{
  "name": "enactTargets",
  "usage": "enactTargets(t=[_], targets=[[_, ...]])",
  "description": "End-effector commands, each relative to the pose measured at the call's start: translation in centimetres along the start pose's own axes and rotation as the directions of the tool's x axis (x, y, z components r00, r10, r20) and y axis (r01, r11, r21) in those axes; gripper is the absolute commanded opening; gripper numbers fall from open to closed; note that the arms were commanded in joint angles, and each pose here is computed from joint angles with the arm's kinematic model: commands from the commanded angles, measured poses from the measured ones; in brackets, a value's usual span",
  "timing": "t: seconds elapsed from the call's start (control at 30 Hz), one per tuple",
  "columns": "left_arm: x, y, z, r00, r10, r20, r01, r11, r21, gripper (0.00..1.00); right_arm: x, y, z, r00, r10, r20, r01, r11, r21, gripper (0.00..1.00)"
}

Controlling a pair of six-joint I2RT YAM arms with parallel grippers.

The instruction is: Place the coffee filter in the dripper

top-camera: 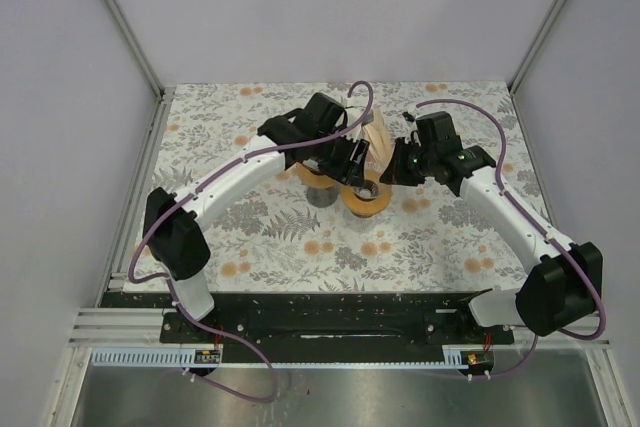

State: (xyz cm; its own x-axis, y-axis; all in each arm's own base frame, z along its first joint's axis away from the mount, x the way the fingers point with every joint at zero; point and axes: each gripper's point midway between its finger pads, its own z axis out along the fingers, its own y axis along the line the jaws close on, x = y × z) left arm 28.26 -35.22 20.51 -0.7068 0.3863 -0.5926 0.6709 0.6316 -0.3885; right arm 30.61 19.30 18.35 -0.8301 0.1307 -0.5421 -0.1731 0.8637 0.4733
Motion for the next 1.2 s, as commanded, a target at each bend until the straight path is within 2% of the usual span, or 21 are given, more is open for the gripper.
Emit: enactTargets(t=[0.0, 0.27, 0.43, 0.9, 0.97, 1.07, 1.17], targets=[[-3.7, -4.1, -3.8, 0.989, 0.096, 0.113, -0.109, 0.988, 0.113, 0.58, 3.5, -3.1, 0.5, 0.989, 0.010, -0.146, 0.008, 0.992, 0.125, 0.00], [-6.9, -6.3, -9.1, 0.952, 0.165, 0.256, -0.211, 0.964, 0.161, 0.66, 5.0, -1.6, -0.1, 0.982, -0.048, -0.184, 0.057, 0.998, 0.041, 0.00], [-8.6, -4.3, -12.3, 0.936, 0.126, 0.327, -0.177, 0.975, 0.133, 0.66, 6.6, 0.3, -0.1, 0.971, -0.114, -0.212, 0.116, 0.993, -0.004, 0.00], [-9.3, 0.8, -17.0, 0.909, 0.039, 0.414, -0.076, 0.994, 0.073, 0.67, 8.4, 6.4, 1.6, 0.944, -0.210, -0.253, 0.178, 0.974, -0.143, 0.01], [-9.0, 1.1, -17.3, 0.908, 0.042, 0.417, -0.075, 0.995, 0.063, 0.68, 7.9, 6.6, 1.3, 0.947, -0.221, -0.235, 0.189, 0.970, -0.151, 0.12], [-8.9, 1.5, -17.7, 0.905, 0.045, 0.424, -0.074, 0.996, 0.053, 0.68, 7.1, 7.3, 0.3, 0.950, -0.240, -0.200, 0.208, 0.964, -0.166, 0.33], [-8.9, 1.9, -18.0, 0.902, 0.045, 0.429, -0.071, 0.996, 0.045, 0.68, 6.1, 8.1, -0.8, 0.951, -0.261, -0.166, 0.231, 0.956, -0.181, 0.43]])
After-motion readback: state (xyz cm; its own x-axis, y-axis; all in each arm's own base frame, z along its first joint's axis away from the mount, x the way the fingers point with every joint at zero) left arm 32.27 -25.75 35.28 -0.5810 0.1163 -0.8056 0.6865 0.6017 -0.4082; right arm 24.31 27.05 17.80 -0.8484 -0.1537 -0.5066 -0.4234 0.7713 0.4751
